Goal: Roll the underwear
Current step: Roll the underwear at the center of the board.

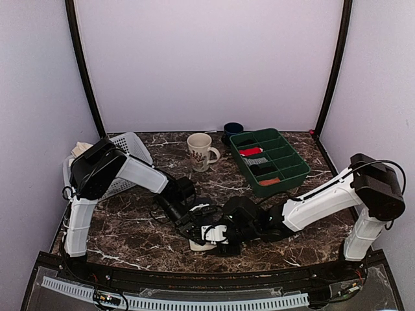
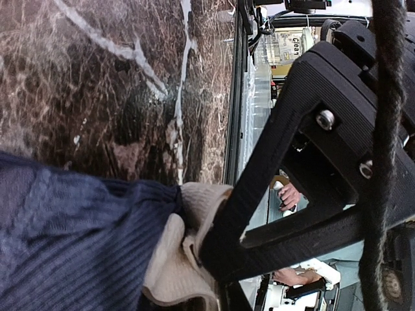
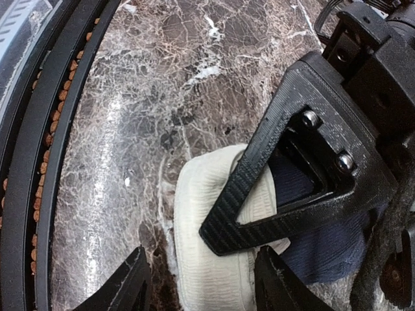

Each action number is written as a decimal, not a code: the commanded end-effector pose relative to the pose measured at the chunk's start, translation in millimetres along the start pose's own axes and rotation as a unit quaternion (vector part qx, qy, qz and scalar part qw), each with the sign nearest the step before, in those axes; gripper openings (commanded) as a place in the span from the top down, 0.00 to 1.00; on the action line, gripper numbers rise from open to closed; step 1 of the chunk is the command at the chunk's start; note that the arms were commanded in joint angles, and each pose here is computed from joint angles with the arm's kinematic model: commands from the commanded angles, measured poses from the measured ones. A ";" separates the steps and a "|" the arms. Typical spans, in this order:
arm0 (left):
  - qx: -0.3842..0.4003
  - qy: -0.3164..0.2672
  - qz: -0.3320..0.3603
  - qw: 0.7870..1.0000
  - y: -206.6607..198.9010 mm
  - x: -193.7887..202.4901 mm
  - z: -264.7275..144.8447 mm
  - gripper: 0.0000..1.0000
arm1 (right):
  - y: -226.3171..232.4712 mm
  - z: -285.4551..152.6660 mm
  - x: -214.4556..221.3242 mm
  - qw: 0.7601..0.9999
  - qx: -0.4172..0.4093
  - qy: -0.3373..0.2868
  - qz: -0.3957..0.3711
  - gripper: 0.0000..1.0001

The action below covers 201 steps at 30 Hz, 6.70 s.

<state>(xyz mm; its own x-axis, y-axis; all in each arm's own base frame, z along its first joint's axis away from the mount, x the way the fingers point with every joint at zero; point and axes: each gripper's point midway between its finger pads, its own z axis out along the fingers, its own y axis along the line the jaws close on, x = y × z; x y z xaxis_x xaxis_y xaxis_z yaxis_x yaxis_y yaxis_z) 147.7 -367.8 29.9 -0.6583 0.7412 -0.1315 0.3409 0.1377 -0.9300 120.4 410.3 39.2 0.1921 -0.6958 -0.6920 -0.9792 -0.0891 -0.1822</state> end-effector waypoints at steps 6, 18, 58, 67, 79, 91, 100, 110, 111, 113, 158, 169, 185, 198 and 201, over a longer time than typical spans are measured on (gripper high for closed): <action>-0.053 0.028 -0.029 0.998 42.2 20.0 5.5 1.00 | -14.6 14.6 0.0 0.999 0.026 0.024 -0.033 0.43; -0.060 0.025 -0.027 0.998 40.0 21.0 -1.3 0.94 | 2.0 12.5 20.7 0.999 -0.014 0.052 -0.006 0.89; -0.450 -0.120 0.439 0.768 -67.8 20.1 -27.8 0.55 | 14.6 10.7 14.6 0.846 -0.358 0.013 0.394 1.00; -0.469 -0.063 0.488 0.733 -42.8 0.1 -3.5 0.57 | 17.6 13.8 20.9 0.840 -0.363 0.023 0.403 1.00; -0.432 0.031 0.458 0.776 3.8 39.5 23.9 0.80 | 14.4 13.7 21.0 0.843 -0.358 0.020 0.401 1.00; -0.286 0.003 0.282 0.916 -3.3 55.1 16.7 1.00 | -31.2 -20.8 16.7 0.934 -0.159 -0.037 0.318 0.69; -0.141 0.005 0.151 0.979 -2.4 53.1 18.5 1.00 | -12.9 -52.7 12.0 0.976 -0.051 -0.060 0.202 0.52; -0.098 0.008 0.108 0.989 10.2 44.7 14.1 1.00 | 5.4 -43.1 -21.8 0.995 0.001 -0.076 0.063 0.51; -0.098 0.009 0.105 0.990 12.1 45.0 14.5 1.00 | 6.5 -38.9 -23.1 0.996 -0.001 -0.073 0.054 0.51; -0.097 0.011 0.100 0.990 14.5 44.2 15.0 1.00 | 9.6 -29.1 -23.7 0.997 -0.004 -0.065 0.035 0.51; -0.503 -0.343 0.229 0.759 -112.5 28.3 -195.2 0.01 | 6.0 -3.0 12.7 0.901 -0.268 -0.042 0.338 1.00; -0.472 -0.187 0.421 0.752 -82.1 30.9 -72.5 0.02 | 3.2 12.9 37.6 0.862 -0.304 -0.008 0.406 1.00; -0.455 -0.053 0.497 0.737 -37.1 -1.7 9.0 0.40 | -4.3 23.1 57.8 0.845 -0.294 0.023 0.447 1.00; -0.414 -0.043 0.341 0.843 -2.8 29.9 6.1 0.92 | -11.5 14.3 52.3 0.866 -0.270 0.014 0.420 0.93; -0.354 -0.053 0.294 0.886 -7.1 35.7 6.5 0.99 | -25.8 4.4 42.3 0.890 -0.225 -0.008 0.397 0.79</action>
<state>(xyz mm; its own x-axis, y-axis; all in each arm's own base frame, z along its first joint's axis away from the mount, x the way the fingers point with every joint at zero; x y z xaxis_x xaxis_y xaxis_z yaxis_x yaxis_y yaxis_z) 141.8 -371.2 42.5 -0.0721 0.7412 -0.6674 0.9921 0.1220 0.0284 140.8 404.4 27.0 -0.5630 -0.6566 -0.5019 -0.6614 -0.0061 0.7500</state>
